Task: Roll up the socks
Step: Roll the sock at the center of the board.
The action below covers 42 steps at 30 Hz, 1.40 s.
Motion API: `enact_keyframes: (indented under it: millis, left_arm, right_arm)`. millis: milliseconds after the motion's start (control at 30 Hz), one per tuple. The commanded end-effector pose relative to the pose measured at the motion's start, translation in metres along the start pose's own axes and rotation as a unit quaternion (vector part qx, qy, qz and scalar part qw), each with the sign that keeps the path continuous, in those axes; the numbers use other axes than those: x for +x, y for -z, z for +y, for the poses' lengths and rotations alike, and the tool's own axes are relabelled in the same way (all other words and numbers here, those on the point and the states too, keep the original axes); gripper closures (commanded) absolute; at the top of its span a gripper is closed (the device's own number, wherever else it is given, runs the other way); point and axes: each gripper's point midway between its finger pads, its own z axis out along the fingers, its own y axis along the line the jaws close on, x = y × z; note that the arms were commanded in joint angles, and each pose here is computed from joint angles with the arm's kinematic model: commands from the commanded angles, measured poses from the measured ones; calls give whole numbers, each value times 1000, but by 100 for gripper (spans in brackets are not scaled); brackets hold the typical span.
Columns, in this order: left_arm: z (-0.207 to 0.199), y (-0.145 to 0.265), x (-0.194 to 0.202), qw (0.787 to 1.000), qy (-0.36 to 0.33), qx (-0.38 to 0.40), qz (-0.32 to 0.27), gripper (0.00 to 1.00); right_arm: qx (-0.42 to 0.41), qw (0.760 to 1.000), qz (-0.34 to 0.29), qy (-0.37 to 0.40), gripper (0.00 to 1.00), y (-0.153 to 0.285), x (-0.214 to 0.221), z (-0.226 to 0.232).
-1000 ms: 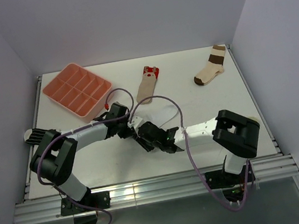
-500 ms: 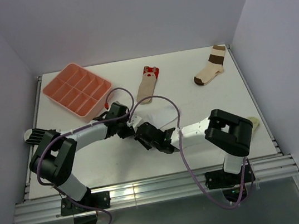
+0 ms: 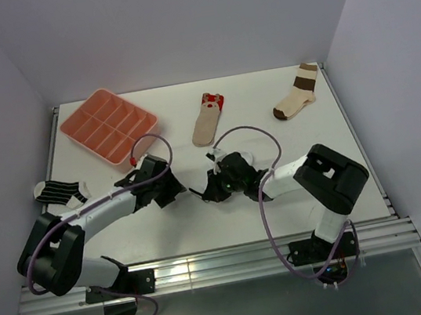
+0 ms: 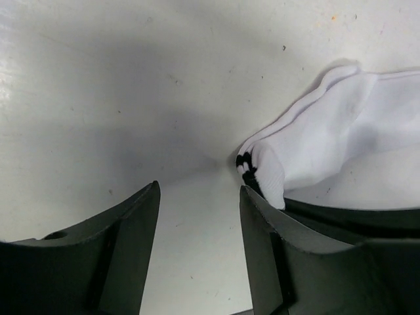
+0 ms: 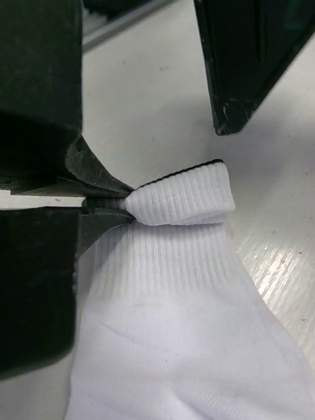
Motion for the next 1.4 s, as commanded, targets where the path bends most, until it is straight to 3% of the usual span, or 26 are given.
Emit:
enact_keyframes:
  millis: [0,267,600,700,1000,1033,1133,1367]
  left_arm:
    - [-11,6,0,999,31,35,-1,42]
    - [-24,4,6,995,57,82,6,40]
    - [-21,-13,13,995,66,69,19,42]
    - [-11,-20,22,996,69,45,34,46]
    - [-9,-27,19,998,48,-16,49,82]
    - [-7,-27,21,997,38,-26,55,90]
    - [-3,-26,17,996,23,-68,59,99]
    - [10,-28,23,984,-27,-143,100,100]
  right_arm:
    - [-42,992,71,-93,100,7,42,0]
    - [-73,978,93,-173,100,1,60,-3]
    - [-63,976,97,-185,100,-3,64,-9]
    - [-58,977,95,-184,100,-3,64,-11]
    - [-40,982,82,-164,99,-4,58,-17]
    - [-39,984,78,-158,97,-3,55,-16]
    - [-22,988,68,-135,91,-1,50,-18]
    - [34,998,-8,-43,63,14,14,-10]
